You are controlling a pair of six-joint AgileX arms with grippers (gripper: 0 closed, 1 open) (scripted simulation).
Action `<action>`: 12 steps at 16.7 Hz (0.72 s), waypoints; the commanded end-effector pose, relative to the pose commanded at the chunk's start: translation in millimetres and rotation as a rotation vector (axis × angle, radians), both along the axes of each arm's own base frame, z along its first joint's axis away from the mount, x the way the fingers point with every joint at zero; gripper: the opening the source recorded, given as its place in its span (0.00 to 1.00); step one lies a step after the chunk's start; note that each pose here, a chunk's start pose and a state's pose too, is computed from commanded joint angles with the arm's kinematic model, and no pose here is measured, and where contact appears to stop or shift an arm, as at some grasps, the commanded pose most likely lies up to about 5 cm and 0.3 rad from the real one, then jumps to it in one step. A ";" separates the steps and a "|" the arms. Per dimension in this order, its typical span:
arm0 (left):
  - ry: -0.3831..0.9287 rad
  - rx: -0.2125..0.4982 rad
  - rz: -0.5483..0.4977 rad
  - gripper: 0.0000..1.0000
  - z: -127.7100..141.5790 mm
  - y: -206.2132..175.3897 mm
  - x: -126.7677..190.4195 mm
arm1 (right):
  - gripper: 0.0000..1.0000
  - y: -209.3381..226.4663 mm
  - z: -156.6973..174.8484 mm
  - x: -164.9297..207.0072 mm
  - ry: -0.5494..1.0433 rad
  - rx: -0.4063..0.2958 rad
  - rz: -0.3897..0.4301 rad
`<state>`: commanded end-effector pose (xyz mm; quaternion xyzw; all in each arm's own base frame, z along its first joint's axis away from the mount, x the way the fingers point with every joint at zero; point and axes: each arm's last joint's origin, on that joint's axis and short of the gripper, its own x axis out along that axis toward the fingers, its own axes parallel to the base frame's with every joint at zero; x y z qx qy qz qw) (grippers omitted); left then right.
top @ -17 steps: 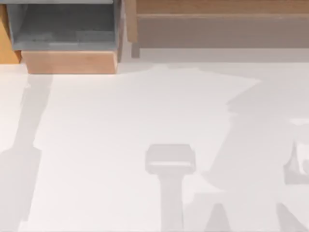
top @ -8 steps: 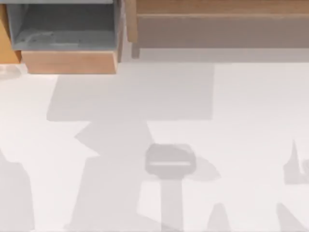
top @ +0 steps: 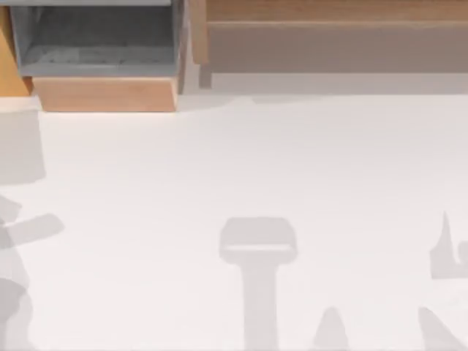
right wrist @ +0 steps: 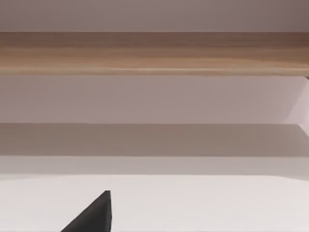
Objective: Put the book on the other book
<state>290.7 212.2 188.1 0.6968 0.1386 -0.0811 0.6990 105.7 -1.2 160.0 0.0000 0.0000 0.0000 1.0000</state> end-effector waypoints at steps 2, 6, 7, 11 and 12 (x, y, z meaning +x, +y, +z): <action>0.101 0.002 -0.045 0.00 -33.1 4.6 -1.6 | 1.00 0.0 0.0 0.0 0.000 0.000 0.000; 0.207 -0.013 -0.109 0.00 -70.2 5.3 -4.3 | 1.00 0.0 0.0 0.0 0.000 0.000 0.000; 0.210 -0.014 -0.112 0.00 -71.4 5.2 -4.4 | 1.00 0.0 0.0 0.0 0.000 0.000 0.000; 0.207 -0.009 -0.115 0.00 -70.1 4.1 -3.0 | 1.00 0.0 0.0 0.0 0.000 0.000 0.000; 0.207 -0.010 -0.114 0.00 -70.4 4.2 -2.7 | 1.00 0.0 0.0 0.0 0.000 0.000 0.000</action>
